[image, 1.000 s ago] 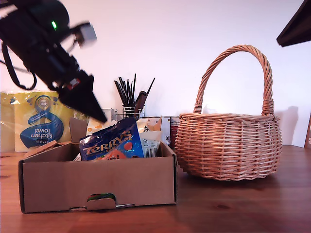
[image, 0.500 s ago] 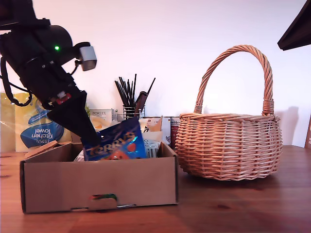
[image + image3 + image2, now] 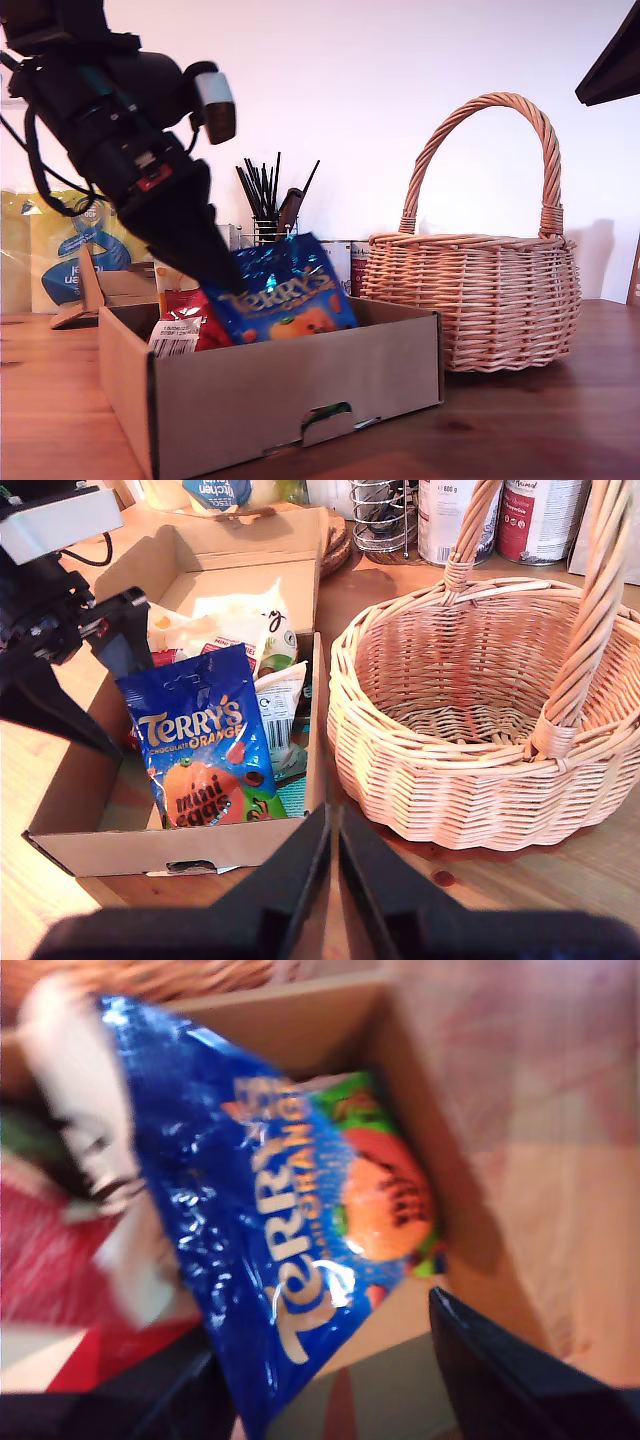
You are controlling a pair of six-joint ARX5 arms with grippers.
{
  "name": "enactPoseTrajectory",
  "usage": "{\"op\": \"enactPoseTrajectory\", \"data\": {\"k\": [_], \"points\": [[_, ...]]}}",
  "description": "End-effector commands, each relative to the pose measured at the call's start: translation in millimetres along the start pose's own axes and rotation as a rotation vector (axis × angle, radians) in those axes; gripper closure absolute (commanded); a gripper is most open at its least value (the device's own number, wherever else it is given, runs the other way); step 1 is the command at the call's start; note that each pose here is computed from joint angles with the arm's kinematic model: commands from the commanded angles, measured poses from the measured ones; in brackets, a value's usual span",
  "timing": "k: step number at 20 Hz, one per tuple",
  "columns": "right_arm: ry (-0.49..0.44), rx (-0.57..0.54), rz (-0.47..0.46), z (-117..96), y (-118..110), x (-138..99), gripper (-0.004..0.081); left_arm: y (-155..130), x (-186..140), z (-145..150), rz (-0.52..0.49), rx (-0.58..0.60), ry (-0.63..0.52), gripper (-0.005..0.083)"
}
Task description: Move the bags of Easter eggs from the cardboard box on the left into the woven basket on the right side.
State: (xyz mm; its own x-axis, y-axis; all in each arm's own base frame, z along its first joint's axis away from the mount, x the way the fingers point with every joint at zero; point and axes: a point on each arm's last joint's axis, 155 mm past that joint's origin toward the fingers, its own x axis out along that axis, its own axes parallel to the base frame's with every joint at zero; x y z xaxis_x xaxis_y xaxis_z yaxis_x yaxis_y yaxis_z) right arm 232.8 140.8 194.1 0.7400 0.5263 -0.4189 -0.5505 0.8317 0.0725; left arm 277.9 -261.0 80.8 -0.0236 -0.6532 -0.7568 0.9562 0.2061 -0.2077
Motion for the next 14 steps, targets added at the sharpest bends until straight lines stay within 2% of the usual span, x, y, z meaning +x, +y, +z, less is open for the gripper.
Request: {"op": "enactPoseTrajectory", "data": {"k": [1,5,8,11,14], "points": [[-0.018,-0.006,0.003,6,1,-1,0.0783,-3,4,-3,-0.020,-0.010,0.001,0.0296],[-0.018,-0.006,0.003,6,1,-1,0.0783,-16,3,23,-0.103,-0.016,-0.119,0.0332],[-0.017,-0.006,0.004,6,1,-1,0.0783,-25,11,30,-0.116,0.013,-0.121,0.0355],[-0.018,-0.006,0.004,6,1,-1,0.0783,-35,33,28,-0.140,-0.003,-0.079,0.0378],[-0.017,-0.006,0.004,6,1,-1,0.0783,-30,62,11,-0.094,-0.008,0.020,0.0377]]}}
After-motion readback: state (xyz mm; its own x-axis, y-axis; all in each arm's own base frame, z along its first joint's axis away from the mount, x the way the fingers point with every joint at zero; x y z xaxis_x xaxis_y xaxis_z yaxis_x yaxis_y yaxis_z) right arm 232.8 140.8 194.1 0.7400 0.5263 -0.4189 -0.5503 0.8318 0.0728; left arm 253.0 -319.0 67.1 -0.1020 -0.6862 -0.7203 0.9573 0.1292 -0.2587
